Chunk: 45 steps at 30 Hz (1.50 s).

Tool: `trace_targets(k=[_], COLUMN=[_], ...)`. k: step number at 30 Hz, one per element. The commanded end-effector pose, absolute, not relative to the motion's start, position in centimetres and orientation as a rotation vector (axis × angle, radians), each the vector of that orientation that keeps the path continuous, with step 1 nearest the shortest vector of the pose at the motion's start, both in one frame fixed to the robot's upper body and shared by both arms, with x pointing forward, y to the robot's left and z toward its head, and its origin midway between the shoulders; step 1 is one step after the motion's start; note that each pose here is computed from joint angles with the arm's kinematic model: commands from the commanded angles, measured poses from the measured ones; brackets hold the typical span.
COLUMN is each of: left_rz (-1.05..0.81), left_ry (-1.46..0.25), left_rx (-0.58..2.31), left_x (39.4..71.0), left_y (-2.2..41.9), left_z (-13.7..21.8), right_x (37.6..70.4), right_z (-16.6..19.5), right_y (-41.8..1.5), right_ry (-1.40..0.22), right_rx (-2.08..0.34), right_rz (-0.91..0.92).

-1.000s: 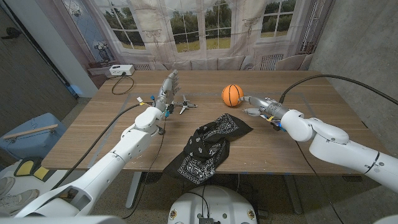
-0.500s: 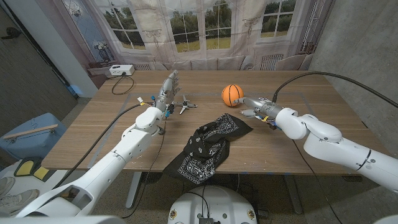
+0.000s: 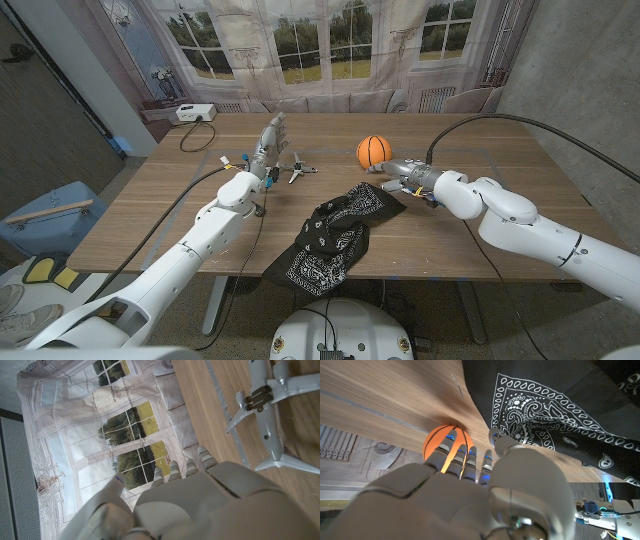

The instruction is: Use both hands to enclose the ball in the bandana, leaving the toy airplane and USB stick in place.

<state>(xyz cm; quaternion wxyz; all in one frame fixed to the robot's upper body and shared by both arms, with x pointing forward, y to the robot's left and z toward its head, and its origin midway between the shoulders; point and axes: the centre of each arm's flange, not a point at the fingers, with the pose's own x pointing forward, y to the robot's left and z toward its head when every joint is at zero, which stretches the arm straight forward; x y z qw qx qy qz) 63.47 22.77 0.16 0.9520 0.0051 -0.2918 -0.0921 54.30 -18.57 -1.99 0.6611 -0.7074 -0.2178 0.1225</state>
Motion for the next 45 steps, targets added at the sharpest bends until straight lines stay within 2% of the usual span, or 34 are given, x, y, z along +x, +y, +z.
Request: trace_targets(k=[1,26,45], left_rz=[-0.185,-0.183,-0.194], left_ry=[-0.593,-0.591,-0.585], left_rx=[0.003,0.008,0.015], left_x=[63.7,63.9,64.2], left_y=[23.0,22.8,22.5], left_z=[0.1,0.6,0.8], right_x=[54.8,56.4,56.7], right_z=[-2.3,-3.3,-3.1], right_y=[-17.2,-15.7,-16.5], right_ry=[-0.483,-0.438,-0.565], right_rx=[-1.637,-1.697,-1.55], right_rz=[0.357,0.448,0.395])
